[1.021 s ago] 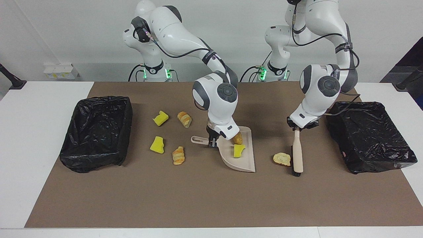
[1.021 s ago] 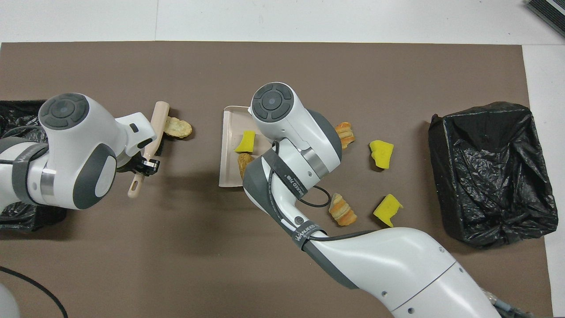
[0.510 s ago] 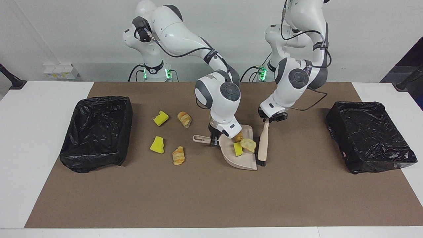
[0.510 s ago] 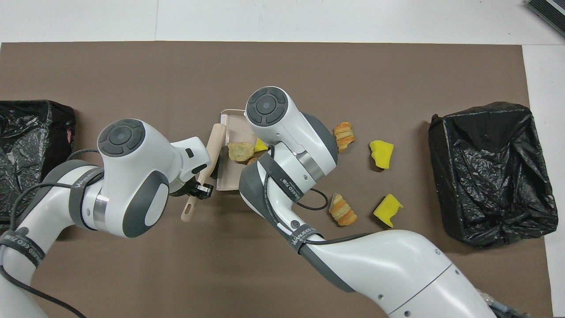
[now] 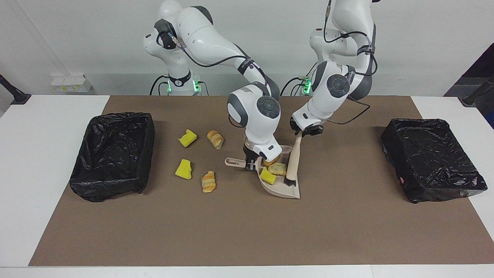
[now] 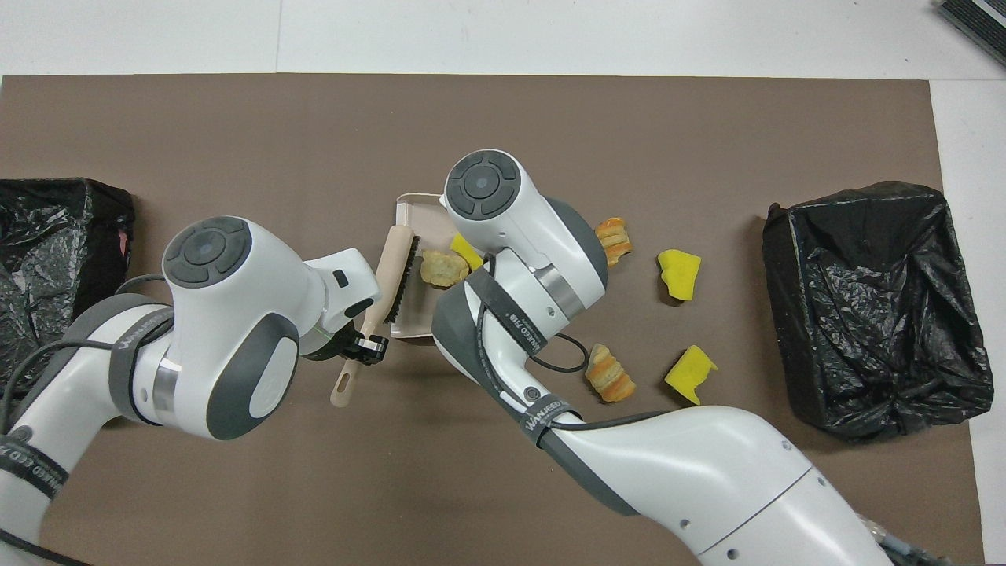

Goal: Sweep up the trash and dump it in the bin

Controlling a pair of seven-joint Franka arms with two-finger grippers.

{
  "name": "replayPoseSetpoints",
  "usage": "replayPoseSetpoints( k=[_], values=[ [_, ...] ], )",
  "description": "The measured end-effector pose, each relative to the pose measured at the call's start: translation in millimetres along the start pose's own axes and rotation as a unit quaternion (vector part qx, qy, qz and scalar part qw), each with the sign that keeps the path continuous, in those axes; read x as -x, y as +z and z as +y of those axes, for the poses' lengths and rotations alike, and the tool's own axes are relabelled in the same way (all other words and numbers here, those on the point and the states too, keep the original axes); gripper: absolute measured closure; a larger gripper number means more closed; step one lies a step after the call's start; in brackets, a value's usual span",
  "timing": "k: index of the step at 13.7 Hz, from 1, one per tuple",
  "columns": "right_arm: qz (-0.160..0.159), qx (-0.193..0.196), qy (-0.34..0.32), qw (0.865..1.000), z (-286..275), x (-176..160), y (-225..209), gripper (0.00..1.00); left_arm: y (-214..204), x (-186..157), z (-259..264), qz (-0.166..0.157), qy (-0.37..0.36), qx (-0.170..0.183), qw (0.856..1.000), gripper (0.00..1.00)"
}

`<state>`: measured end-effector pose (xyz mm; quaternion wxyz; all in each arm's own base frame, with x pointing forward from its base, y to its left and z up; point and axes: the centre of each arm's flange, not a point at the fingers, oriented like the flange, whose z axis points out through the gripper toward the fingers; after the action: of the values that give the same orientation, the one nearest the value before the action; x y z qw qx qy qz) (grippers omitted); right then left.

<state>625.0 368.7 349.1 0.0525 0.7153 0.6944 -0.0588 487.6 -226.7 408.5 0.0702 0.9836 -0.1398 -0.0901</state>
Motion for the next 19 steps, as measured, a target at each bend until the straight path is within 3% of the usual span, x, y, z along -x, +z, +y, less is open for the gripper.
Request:
replayPoseSetpoints(
  k=[3, 5, 8, 12, 15, 17, 19],
  values=[
    [0.007, 0.010, -0.005, 1.000, 21, 55, -21, 0.68, -60, 27, -13, 0.006, -0.076, 0.003, 0.997, 0.74],
    [0.025, 0.019, 0.000, 1.000, 25, 106, -41, 0.68, -73, 42, -6, 0.006, -0.117, 0.001, 0.993, 0.74],
    [0.035, 0.022, -0.024, 0.999, 21, 207, -69, 0.68, -47, 65, 49, 0.007, -0.152, -0.010, 0.988, 0.74],
    [0.029, 0.026, -0.028, 0.999, 4, 344, -99, 0.68, 21, 107, 121, 0.004, -0.156, -0.031, 0.987, 0.74],
    [0.024, 0.023, -0.025, 0.999, -6, 456, -99, 0.68, 68, 128, 134, 0.008, -0.165, -0.039, 0.985, 0.74],
    [0.020, 0.019, -0.028, 0.999, -15, 526, -88, 0.68, 77, 134, 135, 0.006, -0.163, -0.043, 0.986, 0.74],
    [-0.005, 0.016, -0.034, 0.999, -25, 572, -82, 0.68, 79, 139, 136, 0.010, -0.160, -0.042, 0.986, 0.74]
  ],
)
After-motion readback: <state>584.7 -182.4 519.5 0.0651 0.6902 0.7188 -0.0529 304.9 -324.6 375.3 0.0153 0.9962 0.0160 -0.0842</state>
